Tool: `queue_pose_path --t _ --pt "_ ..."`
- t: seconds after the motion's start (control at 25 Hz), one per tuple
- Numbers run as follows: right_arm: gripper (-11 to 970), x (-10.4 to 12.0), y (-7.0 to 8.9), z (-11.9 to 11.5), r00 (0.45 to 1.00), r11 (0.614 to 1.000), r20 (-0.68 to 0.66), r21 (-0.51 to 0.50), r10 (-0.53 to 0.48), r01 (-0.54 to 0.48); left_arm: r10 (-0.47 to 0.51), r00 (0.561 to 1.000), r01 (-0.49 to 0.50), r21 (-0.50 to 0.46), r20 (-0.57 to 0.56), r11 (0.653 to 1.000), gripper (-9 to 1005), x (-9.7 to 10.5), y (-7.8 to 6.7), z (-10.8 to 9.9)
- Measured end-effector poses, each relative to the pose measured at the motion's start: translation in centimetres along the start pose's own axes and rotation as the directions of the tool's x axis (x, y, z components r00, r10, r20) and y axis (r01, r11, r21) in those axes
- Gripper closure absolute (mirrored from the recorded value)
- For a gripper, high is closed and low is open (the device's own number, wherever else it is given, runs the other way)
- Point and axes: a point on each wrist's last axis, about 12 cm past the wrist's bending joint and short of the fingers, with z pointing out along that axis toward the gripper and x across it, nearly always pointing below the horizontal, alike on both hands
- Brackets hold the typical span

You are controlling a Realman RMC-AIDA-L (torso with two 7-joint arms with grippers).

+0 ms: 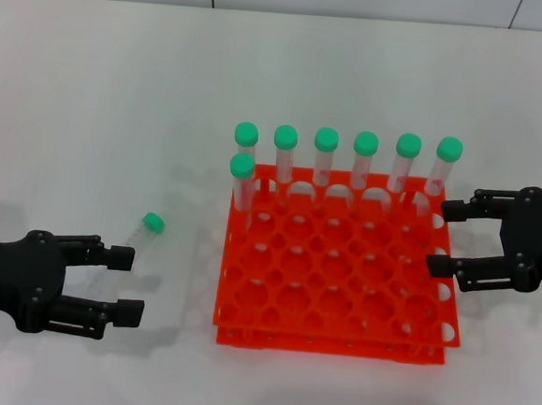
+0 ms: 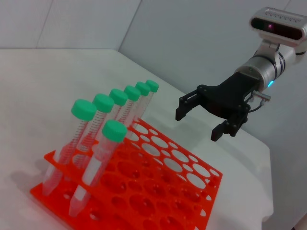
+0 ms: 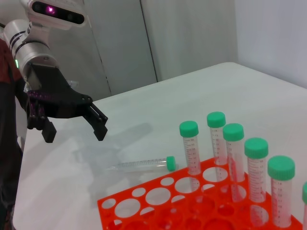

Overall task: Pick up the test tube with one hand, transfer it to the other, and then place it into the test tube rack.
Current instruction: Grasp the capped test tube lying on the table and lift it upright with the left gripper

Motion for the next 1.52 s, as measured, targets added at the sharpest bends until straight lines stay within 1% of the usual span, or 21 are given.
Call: queue_pose_path --t 0.64,0.88,1.04,1.16,1.36,1.52 --pt "182 0.1 -0.1 0.1 1.000 1.000 0.002 -0.002 0.008 -0.008 0.006 1.000 -0.006 -0.002 0.003 1.000 117 -0.3 0.1 0.1" --pt "182 0.2 -0.1 0.1 1.000 1.000 0.003 0.000 0.010 -0.010 -0.023 0.999 0.022 -0.030 -0.033 0.999 117 -0.7 0.5 -0.9" --pt "181 0.1 0.0 0.1 1.000 1.000 0.017 0.001 0.011 -0.011 -0.082 0.991 0.075 -0.073 -0.103 0.995 116 -1.5 1.2 -1.9" --pt "181 0.0 -0.1 0.1 1.000 1.000 0.027 0.005 0.011 -0.012 -0.151 0.974 0.129 -0.133 -0.167 0.983 116 -2.3 1.6 -2.8" --pt "181 -0.2 -0.2 0.3 0.999 1.000 0.035 0.013 0.009 -0.009 -0.251 0.934 0.200 -0.209 -0.254 0.957 117 -3.5 2.4 -3.1" --pt "181 -0.5 -0.3 0.4 0.999 1.000 0.045 0.014 0.006 -0.006 -0.318 0.887 0.234 -0.266 -0.335 0.935 117 -4.5 3.1 -2.8"
